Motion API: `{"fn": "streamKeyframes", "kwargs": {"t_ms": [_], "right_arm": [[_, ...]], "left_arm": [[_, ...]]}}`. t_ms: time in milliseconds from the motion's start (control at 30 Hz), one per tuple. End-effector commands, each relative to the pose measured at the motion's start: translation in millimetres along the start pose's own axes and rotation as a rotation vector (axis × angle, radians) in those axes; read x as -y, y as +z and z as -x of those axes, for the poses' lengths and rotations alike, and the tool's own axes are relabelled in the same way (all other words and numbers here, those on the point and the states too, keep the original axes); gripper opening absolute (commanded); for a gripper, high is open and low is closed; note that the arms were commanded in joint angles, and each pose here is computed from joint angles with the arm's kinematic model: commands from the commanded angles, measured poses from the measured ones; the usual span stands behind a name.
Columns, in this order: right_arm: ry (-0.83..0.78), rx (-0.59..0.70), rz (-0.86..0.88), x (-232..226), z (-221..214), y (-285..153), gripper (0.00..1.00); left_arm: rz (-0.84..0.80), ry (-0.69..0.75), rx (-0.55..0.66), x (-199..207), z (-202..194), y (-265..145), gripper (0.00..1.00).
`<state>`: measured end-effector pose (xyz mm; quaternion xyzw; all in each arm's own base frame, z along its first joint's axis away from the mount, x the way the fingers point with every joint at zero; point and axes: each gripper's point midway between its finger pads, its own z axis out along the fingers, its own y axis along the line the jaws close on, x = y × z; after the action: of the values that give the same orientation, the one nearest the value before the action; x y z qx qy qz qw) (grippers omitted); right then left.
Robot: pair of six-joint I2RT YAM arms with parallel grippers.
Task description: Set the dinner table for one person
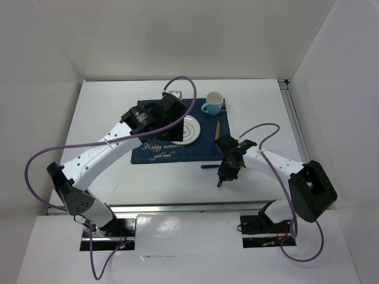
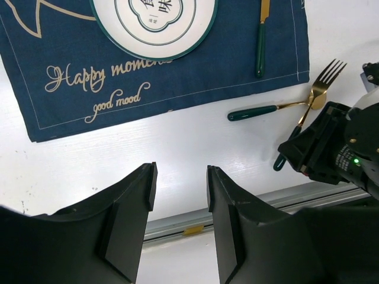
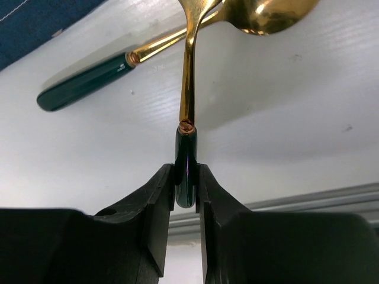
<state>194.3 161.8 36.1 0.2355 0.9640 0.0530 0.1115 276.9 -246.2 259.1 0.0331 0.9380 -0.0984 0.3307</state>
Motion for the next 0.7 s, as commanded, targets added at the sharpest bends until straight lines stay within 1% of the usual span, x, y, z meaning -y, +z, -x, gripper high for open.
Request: {"fn": "streamKeyframes", "kwargs": {"t_ms": [0, 100, 133, 167, 233, 267, 300, 333, 367, 400, 433, 467, 500, 533, 567, 600, 633, 667], "right_arm": [[-0.004, 0.060, 0.038, -7.6, 11.8, -30.2, 0.00], [-0.035, 0.086, 0.068, -13.0, 16.5, -50.8, 0.00], [-0.058, 0.095, 0.089, -17.5, 17.4, -58.3, 0.00], [-0.069, 0.122, 0.137, -29.6, 25.4, -72.5, 0.00], [-0.163, 0.139, 0.196, -46.5, 24.5, -89.1, 0.00], [-0.197, 0.152, 0.247, -69.3, 29.8, -98.5, 0.00], [-0.275, 0.141, 0.284, -84.2, 22.2, -104.1, 0.00], [-0.322, 0.121, 0.283, -99.2, 18.6, -96.8, 0.00], [-0.359, 0.124, 0.313, -117.0, 17.5, -98.2, 0.00], [-0.413, 0.146, 0.374, -144.3, 20.7, -113.4, 0.00], [-0.467, 0.116, 0.339, -159.1, 11.7, -94.6, 0.00], [-0.496, 0.119, 0.373, -179.1, 11.5, -93.7, 0.00], [-0.540, 0.139, 0.443, -207.6, 13.9, -108.9, 0.00], [-0.558, 0.139, 0.464, -222.8, 15.5, -106.5, 0.00], [-0.581, 0.115, 0.455, -237.3, 13.7, -86.0, 0.00], [-0.611, 0.138, 0.539, -267.6, 14.9, -100.6, 0.00], [-0.625, 0.131, 0.554, -280.1, 15.0, -97.3, 0.00], [-0.638, 0.110, 0.521, -291.6, 14.1, -69.1, 0.00]], "left_arm": [[-0.012, 0.034, -0.002, -0.7, 0.2, -4.2, 0.56], [-0.024, 0.031, 0.000, 1.8, 1.8, -6.3, 0.56], [-0.024, 0.031, 0.000, 1.8, 1.8, -6.3, 0.56], [-0.041, 0.033, 0.024, 5.1, 10.3, -12.6, 0.56], [-0.016, 0.025, 0.027, -2.2, 16.9, -19.0, 0.56], [-0.020, 0.017, 0.054, 0.1, 28.6, -27.8, 0.56], [-0.004, -0.008, 0.074, -6.3, 37.1, -34.1, 0.56], [0.032, -0.017, 0.062, -17.5, 39.4, -36.8, 0.56], [0.043, -0.045, 0.074, -22.2, 44.8, -43.5, 0.56], [0.048, -0.083, 0.113, -27.2, 57.8, -56.2, 0.56], [0.072, -0.145, 0.127, -36.8, 64.3, -59.9, 0.56], [0.084, -0.179, 0.140, -44.8, 66.0, -70.8, 0.56], [0.070, -0.233, 0.186, -52.4, 71.4, -89.1, 0.56], [0.059, -0.271, 0.233, -57.4, 78.5, -101.4, 0.56], [0.051, -0.303, 0.263, -64.2, 80.9, -109.4, 0.56], [0.003, -0.342, 0.321, -67.9, 84.2, -127.5, 0.56], [-0.019, -0.369, 0.350, -70.9, 86.9, -134.8, 0.56], [-0.036, -0.378, 0.374, -71.9, 87.6, -140.9, 0.56]]}}
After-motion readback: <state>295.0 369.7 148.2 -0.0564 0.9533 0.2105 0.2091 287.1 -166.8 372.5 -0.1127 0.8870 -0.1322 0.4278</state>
